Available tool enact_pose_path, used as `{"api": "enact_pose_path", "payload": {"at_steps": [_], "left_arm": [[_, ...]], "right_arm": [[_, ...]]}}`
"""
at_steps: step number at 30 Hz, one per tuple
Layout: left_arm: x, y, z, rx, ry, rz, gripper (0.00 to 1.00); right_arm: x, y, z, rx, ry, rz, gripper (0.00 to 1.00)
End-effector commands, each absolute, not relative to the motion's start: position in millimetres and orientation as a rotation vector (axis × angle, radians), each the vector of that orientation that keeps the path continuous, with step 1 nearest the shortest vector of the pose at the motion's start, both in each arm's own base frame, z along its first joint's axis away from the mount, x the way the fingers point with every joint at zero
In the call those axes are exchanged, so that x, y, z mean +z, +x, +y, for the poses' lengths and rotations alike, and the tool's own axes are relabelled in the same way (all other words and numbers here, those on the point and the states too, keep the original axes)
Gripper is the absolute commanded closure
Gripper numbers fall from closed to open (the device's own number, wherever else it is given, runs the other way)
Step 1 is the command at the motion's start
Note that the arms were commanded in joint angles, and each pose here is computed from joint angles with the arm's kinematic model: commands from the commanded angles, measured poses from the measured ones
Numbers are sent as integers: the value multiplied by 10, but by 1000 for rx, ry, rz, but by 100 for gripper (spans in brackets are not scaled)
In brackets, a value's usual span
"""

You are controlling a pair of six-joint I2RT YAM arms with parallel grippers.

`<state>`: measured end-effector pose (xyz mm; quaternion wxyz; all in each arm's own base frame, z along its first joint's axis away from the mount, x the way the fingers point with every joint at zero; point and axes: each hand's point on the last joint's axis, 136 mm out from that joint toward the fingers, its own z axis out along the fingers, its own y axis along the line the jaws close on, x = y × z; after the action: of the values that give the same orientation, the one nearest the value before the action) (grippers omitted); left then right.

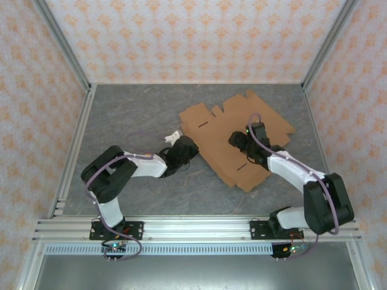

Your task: Fold the paper box

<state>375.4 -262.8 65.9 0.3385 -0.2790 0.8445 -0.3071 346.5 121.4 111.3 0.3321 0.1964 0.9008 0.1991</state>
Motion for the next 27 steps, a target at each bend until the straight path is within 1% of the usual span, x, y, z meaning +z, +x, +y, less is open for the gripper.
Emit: {"api": "enact_pose_path", "payload": {"at_steps": [1, 6, 9, 11, 13, 17, 20, 24, 27], "left_arm": [[1097, 3846, -2445, -642, -394, 2284, 100], [1430, 3962, -1988, -478, -115, 2406, 100], [1568, 4023, -1828, -508, -22, 2448, 100], [1684, 4055, -1815, -567, 68, 2462, 100], [1781, 4096, -1766, -518, 153, 2493, 100], [2047, 4195, -1698, -392, 330, 2480, 100], [2257, 4238, -1758, -373, 508, 2428, 100], [2482, 4236, -1892, -393, 756, 2356, 100], [2629, 4305, -1916, -346, 871, 2299, 100]], "right_arm": [[1496, 3456, 1087, 350, 326, 2350, 23], [1687, 3459, 1091, 292, 198, 2379, 22], [1732, 3492, 1190, 325, 131, 2397, 22], [1772, 3539, 1269, 356, 88, 2395, 22], [1851, 3595, 1365, 405, 41, 2376, 22], [2170, 3774, 1600, 491, -119, 2273, 22], [2445, 3905, 1835, 556, -306, 2178, 22], [2781, 4086, 1996, 535, -491, 2075, 23], [2979, 4198, 2041, 510, -594, 2009, 24]]}}
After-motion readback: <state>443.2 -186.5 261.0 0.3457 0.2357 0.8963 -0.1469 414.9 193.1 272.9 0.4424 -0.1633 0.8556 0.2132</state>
